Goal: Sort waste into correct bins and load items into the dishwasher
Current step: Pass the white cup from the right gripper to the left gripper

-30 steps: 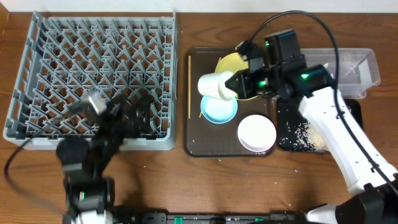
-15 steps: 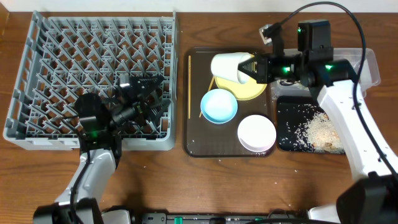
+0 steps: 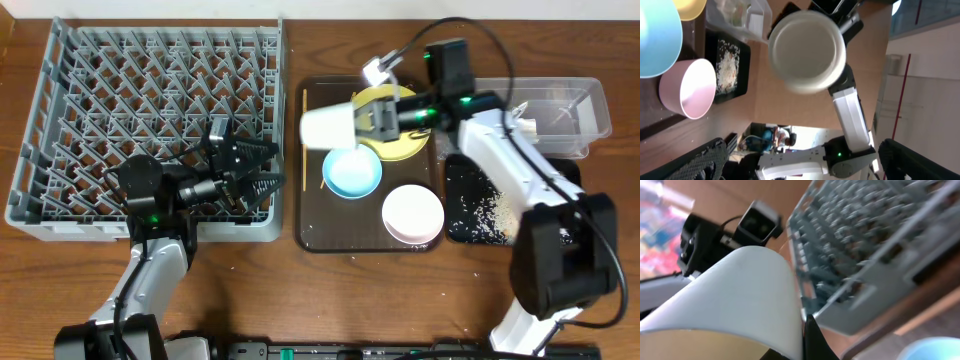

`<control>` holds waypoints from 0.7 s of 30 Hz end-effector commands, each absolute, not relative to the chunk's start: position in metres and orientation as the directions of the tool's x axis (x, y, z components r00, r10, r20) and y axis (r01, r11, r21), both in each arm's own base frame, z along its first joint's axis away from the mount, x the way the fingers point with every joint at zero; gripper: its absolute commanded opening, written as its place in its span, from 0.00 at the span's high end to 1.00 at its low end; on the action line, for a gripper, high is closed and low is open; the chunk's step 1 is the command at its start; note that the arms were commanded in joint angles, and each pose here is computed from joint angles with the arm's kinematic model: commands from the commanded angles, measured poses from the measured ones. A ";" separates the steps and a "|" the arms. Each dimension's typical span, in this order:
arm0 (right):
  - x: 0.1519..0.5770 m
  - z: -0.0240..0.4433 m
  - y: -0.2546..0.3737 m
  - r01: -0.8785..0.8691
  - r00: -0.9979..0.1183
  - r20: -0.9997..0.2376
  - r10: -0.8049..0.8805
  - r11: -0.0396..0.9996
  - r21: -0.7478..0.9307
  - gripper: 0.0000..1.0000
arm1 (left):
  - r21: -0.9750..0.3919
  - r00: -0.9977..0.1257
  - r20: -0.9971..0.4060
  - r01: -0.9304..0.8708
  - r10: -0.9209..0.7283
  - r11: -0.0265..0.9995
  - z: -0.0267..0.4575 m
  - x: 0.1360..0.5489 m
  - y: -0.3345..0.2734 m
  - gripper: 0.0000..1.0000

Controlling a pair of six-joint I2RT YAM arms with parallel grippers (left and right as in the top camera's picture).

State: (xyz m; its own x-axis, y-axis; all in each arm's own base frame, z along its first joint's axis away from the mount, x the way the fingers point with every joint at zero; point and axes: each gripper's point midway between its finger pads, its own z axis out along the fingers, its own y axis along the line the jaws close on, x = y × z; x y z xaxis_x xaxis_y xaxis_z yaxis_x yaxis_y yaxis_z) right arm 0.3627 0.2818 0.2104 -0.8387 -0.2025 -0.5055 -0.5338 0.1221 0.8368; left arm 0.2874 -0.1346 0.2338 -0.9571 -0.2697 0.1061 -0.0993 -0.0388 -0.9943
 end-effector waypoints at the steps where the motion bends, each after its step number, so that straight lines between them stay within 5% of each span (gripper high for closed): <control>1: 0.336 0.218 0.308 -0.537 -0.810 -0.518 -0.273 -0.005 0.843 0.99 | -0.996 -0.970 0.086 -0.081 -0.228 -0.029 0.237 0.280 -0.137 0.02; 21: 0.297 0.215 0.359 -0.544 -0.760 -0.531 -0.374 -0.080 0.835 0.99 | -0.996 -0.979 0.086 -0.083 -0.183 -0.021 0.236 0.273 -0.138 0.02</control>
State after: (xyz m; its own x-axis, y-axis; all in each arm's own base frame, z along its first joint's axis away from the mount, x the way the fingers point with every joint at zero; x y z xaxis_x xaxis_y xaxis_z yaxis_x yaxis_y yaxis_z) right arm 0.3049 0.3522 0.2177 -0.7615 -0.3494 -0.5459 -0.5648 -0.0554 0.8233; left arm 0.2782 -0.1370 0.2331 -0.9705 -0.2165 0.1057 -0.1017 -0.0294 -0.9944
